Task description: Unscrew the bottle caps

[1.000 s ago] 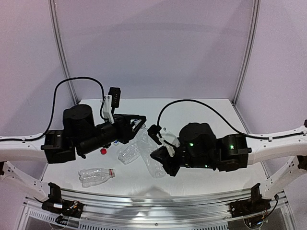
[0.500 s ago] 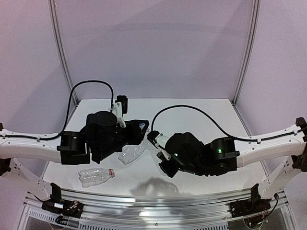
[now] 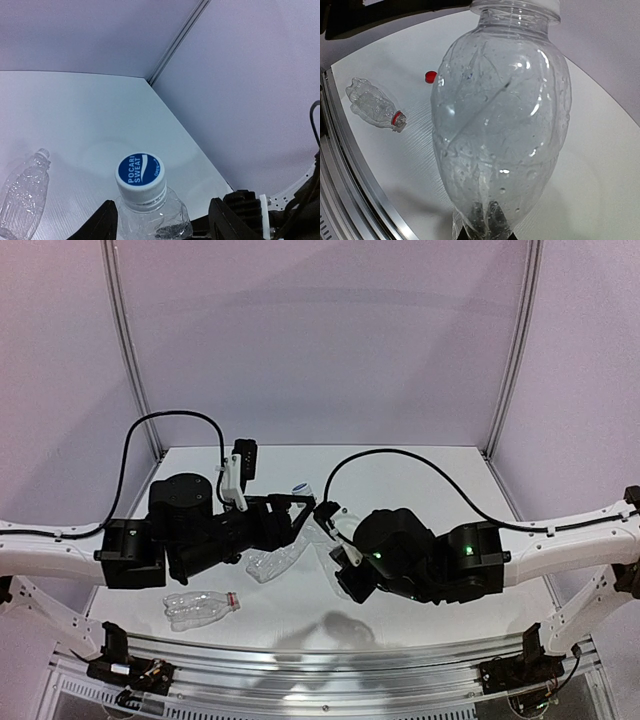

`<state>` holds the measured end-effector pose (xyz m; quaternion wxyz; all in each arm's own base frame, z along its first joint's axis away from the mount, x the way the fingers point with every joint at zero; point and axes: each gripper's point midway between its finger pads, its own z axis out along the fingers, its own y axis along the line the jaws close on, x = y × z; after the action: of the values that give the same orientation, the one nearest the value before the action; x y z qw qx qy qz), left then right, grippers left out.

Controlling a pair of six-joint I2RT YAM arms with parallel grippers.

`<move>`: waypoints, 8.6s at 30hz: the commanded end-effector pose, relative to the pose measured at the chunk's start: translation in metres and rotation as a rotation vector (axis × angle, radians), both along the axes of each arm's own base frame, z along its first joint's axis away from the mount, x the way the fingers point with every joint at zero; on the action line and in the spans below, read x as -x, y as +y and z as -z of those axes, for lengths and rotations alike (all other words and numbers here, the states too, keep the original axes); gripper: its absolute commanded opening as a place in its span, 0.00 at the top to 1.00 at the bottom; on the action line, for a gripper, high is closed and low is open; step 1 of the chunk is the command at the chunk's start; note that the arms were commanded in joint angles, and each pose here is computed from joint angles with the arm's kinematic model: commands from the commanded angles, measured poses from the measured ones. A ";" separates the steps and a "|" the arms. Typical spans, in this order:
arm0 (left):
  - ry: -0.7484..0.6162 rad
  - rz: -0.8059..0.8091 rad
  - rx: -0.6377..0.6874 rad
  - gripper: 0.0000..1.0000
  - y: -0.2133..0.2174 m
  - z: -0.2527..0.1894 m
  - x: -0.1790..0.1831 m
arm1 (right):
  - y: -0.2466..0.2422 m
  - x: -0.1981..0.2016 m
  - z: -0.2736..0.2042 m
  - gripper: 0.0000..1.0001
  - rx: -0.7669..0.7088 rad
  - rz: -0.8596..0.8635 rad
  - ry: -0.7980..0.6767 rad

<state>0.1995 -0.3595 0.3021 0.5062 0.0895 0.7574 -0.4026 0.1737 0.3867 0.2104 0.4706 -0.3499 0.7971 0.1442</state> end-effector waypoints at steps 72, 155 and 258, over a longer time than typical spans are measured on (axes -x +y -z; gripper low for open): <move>-0.129 0.055 -0.007 0.85 0.030 -0.010 -0.007 | 0.004 -0.011 -0.003 1.00 -0.018 0.080 -0.009; 0.268 -0.584 -0.218 0.56 0.187 0.197 -0.154 | -0.016 -0.039 0.017 1.00 0.079 0.238 -0.074; -0.148 -0.497 -0.085 0.01 0.226 0.031 -0.074 | -0.093 -0.049 -0.040 0.01 -0.476 0.278 0.095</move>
<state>0.2766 -0.1331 0.2605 0.6385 -0.0617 0.7298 -0.2366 0.2446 0.3019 0.2669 0.5676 -0.0734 0.7737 0.2718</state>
